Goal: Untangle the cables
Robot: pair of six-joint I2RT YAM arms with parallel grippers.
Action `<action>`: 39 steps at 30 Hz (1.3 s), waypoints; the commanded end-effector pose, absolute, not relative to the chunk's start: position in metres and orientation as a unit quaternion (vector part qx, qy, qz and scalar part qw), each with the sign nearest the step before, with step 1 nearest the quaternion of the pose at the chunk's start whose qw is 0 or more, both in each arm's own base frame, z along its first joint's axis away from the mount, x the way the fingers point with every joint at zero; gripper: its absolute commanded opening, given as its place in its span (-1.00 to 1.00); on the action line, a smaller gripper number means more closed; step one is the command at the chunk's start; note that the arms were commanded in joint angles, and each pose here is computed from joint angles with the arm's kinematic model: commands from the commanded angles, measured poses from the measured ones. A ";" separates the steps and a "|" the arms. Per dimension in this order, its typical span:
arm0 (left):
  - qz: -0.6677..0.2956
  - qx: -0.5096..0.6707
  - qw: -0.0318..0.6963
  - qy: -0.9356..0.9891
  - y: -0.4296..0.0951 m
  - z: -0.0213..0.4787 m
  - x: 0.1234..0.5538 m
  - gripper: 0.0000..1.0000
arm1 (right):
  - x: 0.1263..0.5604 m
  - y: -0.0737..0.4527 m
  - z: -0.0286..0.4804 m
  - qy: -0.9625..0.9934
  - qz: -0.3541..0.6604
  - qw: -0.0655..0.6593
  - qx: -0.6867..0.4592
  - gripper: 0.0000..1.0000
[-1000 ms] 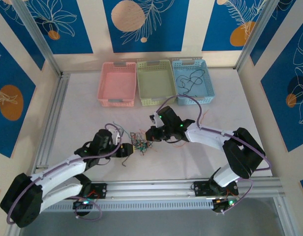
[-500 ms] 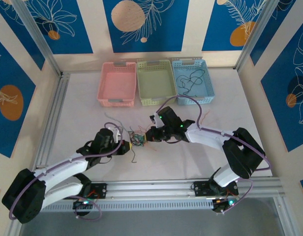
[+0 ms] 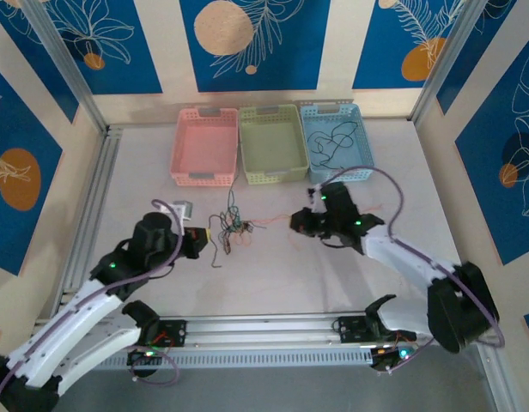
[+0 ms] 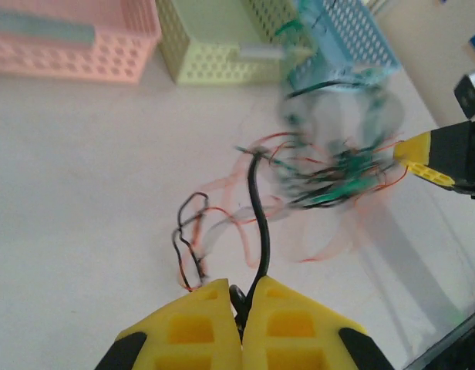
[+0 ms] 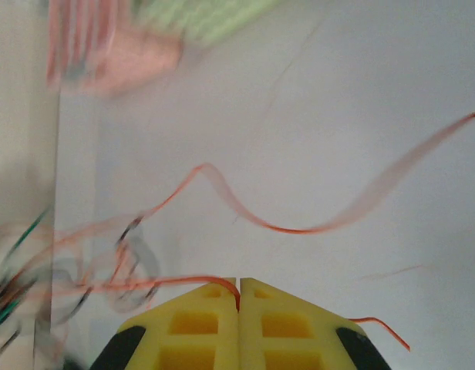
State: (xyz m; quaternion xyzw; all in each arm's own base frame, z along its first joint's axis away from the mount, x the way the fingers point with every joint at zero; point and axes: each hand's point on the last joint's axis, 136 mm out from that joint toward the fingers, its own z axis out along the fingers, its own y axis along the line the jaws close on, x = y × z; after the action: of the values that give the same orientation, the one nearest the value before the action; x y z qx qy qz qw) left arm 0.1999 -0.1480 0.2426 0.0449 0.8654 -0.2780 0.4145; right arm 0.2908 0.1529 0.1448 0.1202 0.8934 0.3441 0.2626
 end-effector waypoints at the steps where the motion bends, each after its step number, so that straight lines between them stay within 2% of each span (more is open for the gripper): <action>1: -0.178 0.034 0.436 0.882 -0.100 0.256 0.187 -1.00 | 0.275 0.073 0.104 0.896 0.279 0.226 0.261 -1.00; 6: -0.149 0.021 0.490 0.859 -0.069 0.301 0.174 -1.00 | 0.266 0.017 0.086 0.860 0.276 0.226 0.364 -1.00; 16: -0.102 -0.012 0.546 0.832 -0.026 0.337 0.156 -1.00 | 0.251 -0.018 0.071 0.840 0.228 0.223 0.438 -1.00; 21: -0.038 -0.041 0.588 0.807 0.011 0.362 0.145 -1.00 | 0.240 -0.040 0.064 0.811 0.221 0.225 0.493 -1.00; 27: 0.004 -0.047 0.624 0.780 0.032 0.400 0.139 -1.00 | 0.228 -0.066 0.065 0.773 0.206 0.236 0.552 -1.00; 34: 0.008 -0.033 0.627 0.779 0.025 0.408 0.146 -1.00 | 0.222 -0.075 0.063 0.747 0.222 0.237 0.581 -1.00; 39: -0.096 0.064 0.585 0.803 -0.046 0.388 0.168 -1.00 | 0.244 -0.045 0.084 0.778 0.287 0.241 0.504 -1.00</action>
State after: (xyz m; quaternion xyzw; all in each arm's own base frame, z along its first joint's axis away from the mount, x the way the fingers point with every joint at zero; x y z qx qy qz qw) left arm 0.1534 -0.0039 0.3910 0.0073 0.7995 -0.0384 0.5994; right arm 0.2333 -0.0660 0.0716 0.5489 0.7610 0.2425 0.2465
